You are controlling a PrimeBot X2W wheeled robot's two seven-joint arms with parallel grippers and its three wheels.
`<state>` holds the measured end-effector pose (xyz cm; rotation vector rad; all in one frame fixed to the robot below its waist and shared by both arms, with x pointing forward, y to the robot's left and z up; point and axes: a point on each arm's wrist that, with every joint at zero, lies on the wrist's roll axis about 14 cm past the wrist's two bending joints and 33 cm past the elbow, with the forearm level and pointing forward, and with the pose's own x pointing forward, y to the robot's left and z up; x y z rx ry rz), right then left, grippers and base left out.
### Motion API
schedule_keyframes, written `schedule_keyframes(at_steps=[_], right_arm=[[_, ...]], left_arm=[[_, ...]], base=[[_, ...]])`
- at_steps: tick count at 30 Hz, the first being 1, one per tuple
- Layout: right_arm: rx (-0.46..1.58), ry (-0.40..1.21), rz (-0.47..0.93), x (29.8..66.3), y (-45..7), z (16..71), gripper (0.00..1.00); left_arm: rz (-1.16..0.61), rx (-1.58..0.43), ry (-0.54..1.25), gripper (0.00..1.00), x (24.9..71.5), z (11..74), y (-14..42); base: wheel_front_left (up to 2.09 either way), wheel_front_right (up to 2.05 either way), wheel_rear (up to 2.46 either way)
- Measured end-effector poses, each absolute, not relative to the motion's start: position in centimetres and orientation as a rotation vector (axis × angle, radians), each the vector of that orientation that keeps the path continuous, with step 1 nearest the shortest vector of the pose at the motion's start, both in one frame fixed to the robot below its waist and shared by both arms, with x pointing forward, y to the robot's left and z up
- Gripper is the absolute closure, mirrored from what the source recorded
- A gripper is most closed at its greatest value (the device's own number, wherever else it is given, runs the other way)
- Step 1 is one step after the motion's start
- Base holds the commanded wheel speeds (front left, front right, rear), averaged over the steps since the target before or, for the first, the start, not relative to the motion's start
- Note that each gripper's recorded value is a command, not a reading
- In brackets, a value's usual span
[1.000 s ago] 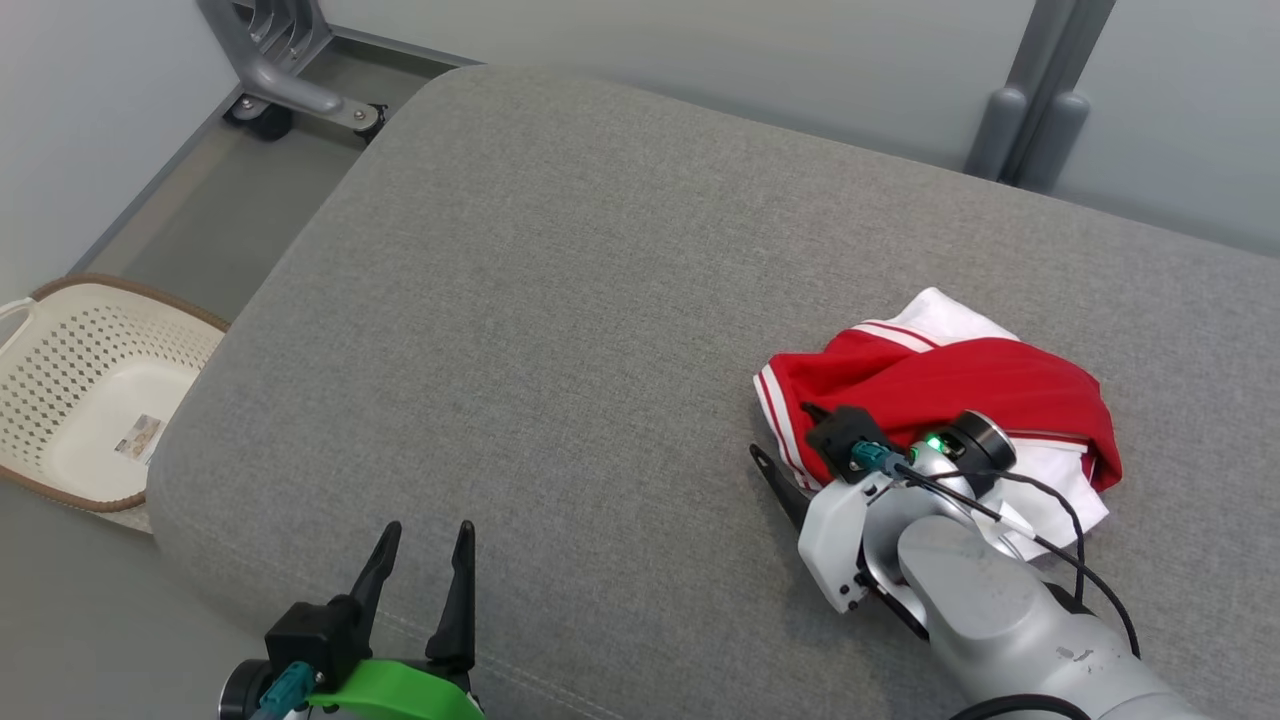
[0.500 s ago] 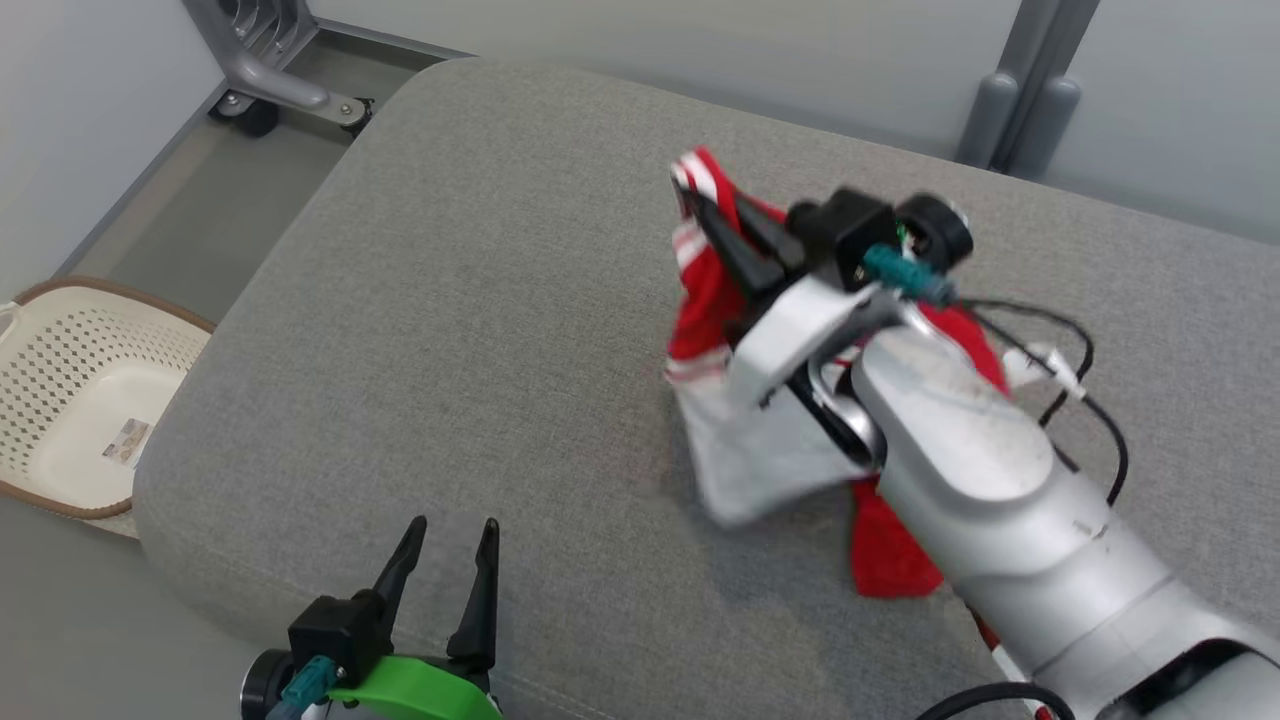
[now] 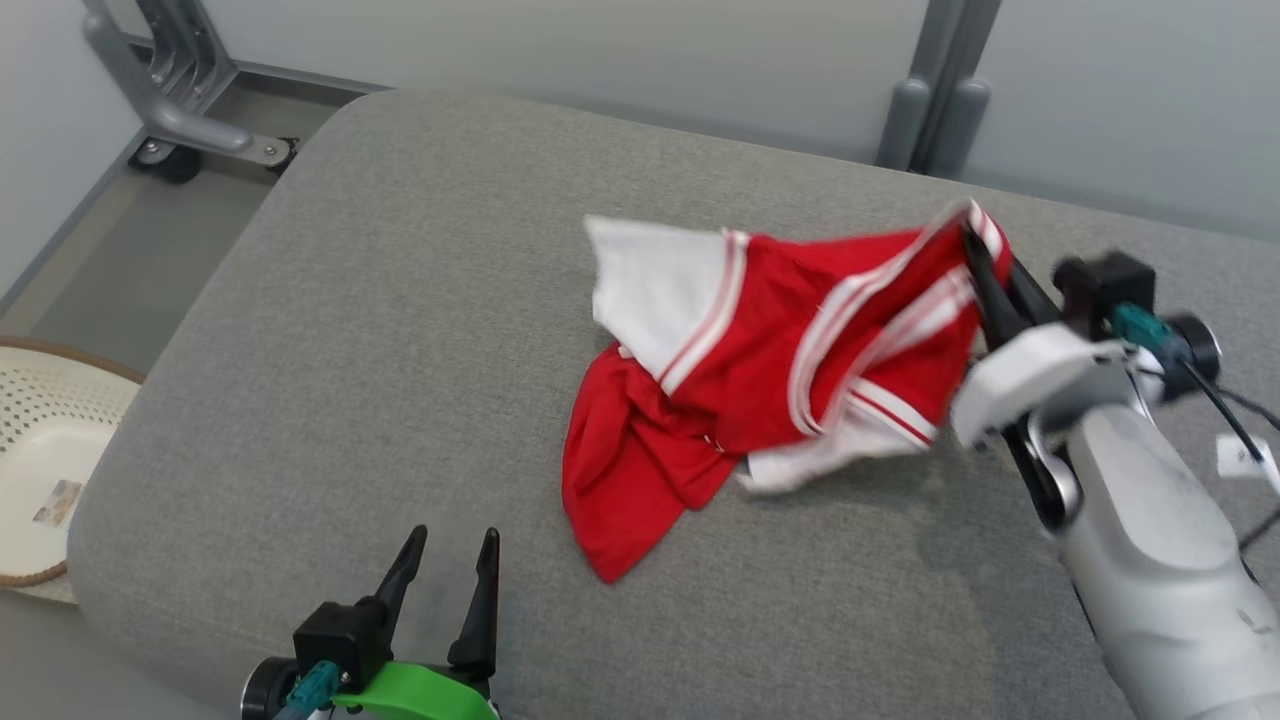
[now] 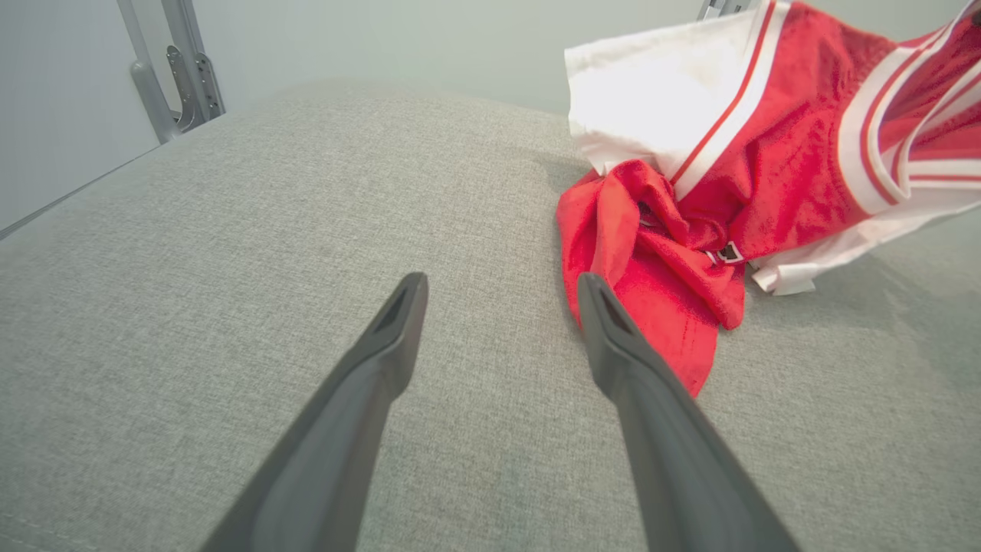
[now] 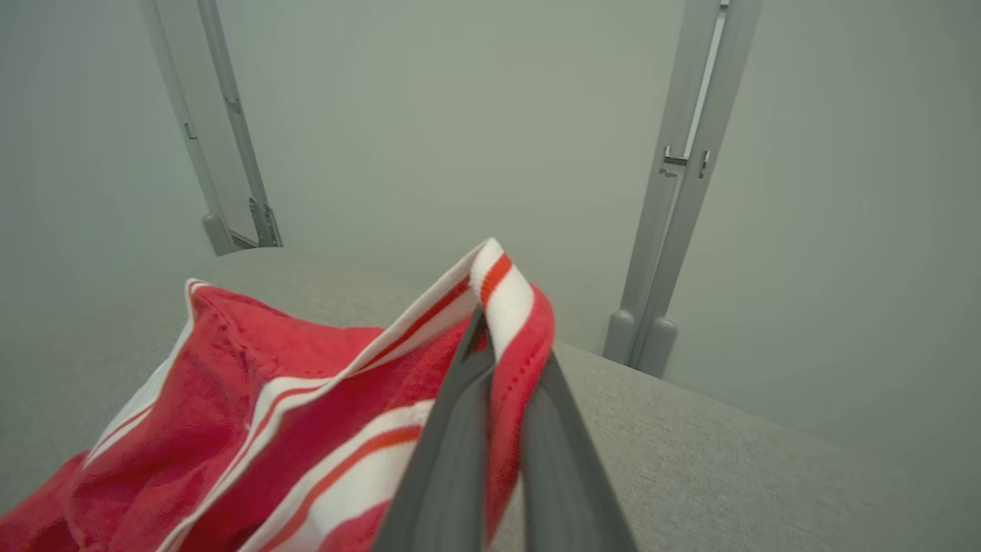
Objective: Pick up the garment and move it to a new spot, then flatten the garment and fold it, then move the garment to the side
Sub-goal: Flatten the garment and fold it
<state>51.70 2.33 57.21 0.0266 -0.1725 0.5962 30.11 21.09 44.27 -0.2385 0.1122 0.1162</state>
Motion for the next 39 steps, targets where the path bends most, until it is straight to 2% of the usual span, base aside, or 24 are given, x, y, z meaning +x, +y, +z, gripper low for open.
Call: schedule_keyframes(at_steps=[1,2,3,4,5,11,14,17,21,24,25,26,37,38,39], right_arm=[[0.015,-0.098,0.547,51.8,0.2,54.5,1.00],[0.005,-0.027,0.492,51.7,-2.2,52.0,0.72],[-0.004,0.039,0.438,51.5,-4.6,49.7,0.50],[0.001,0.091,0.386,51.2,-6.6,47.9,0.03],[-0.009,0.128,0.353,50.7,-8.2,46.6,0.00],[-0.005,0.167,0.215,49.4,-13.7,44.8,0.00],[-0.014,0.125,0.207,49.0,-14.1,45.8,0.00],[-0.020,0.081,0.276,49.1,-11.4,47.1,0.00],[-0.028,0.009,0.457,49.1,-4.7,49.5,0.00],[-0.034,0.009,0.599,48.2,0.3,49.6,0.00],[-0.034,0.009,0.599,48.2,0.3,49.6,0.00],[-0.038,0.044,0.676,47.5,2.9,48.7,0.00],[-0.193,0.197,0.853,47.1,7.5,44.2,0.00],[-0.195,0.209,0.863,47.0,7.9,43.9,0.03],[-0.207,0.223,0.873,47.0,8.1,43.5,0.26]], left_arm=[[0.106,-0.239,0.115,0.00,30.3,44.2,20.8],[0.095,-0.239,0.117,0.00,30.5,44.2,20.5],[0.085,-0.238,0.121,0.00,30.7,44.1,20.2],[0.075,-0.238,0.125,0.00,30.9,44.0,19.9],[0.065,-0.236,0.126,0.00,31.1,44.0,19.7],[0.022,-0.231,0.132,0.00,32.4,43.9,18.6],[-0.020,-0.234,0.139,0.00,33.0,43.8,17.4],[-0.039,-0.242,0.137,0.00,33.4,43.9,16.8],[-0.048,-0.255,0.123,0.00,33.6,44.4,16.5],[-0.031,-0.261,0.123,0.00,33.3,44.4,16.9],[-0.031,-0.261,0.123,0.00,33.3,44.4,16.9],[-0.009,-0.266,0.124,0.00,32.9,44.3,17.4],[0.129,-0.278,0.140,0.00,30.2,43.5,20.9],[0.137,-0.278,0.140,0.00,30.1,43.5,21.1],[0.144,-0.279,0.143,0.00,29.9,43.4,21.3]], base=[[0.00,0.00,0.00],[0.00,0.00,0.00],[0.00,0.00,0.00],[0.00,0.00,0.00],[0.00,0.00,0.00],[0.00,0.00,0.00],[0.00,0.00,0.00],[0.00,0.00,0.00],[0.00,0.00,0.00],[0.00,0.00,0.00],[0.00,0.00,0.00],[0.00,0.00,0.00],[0.00,0.00,0.00],[0.00,0.00,0.00],[0.00,0.00,0.00]])
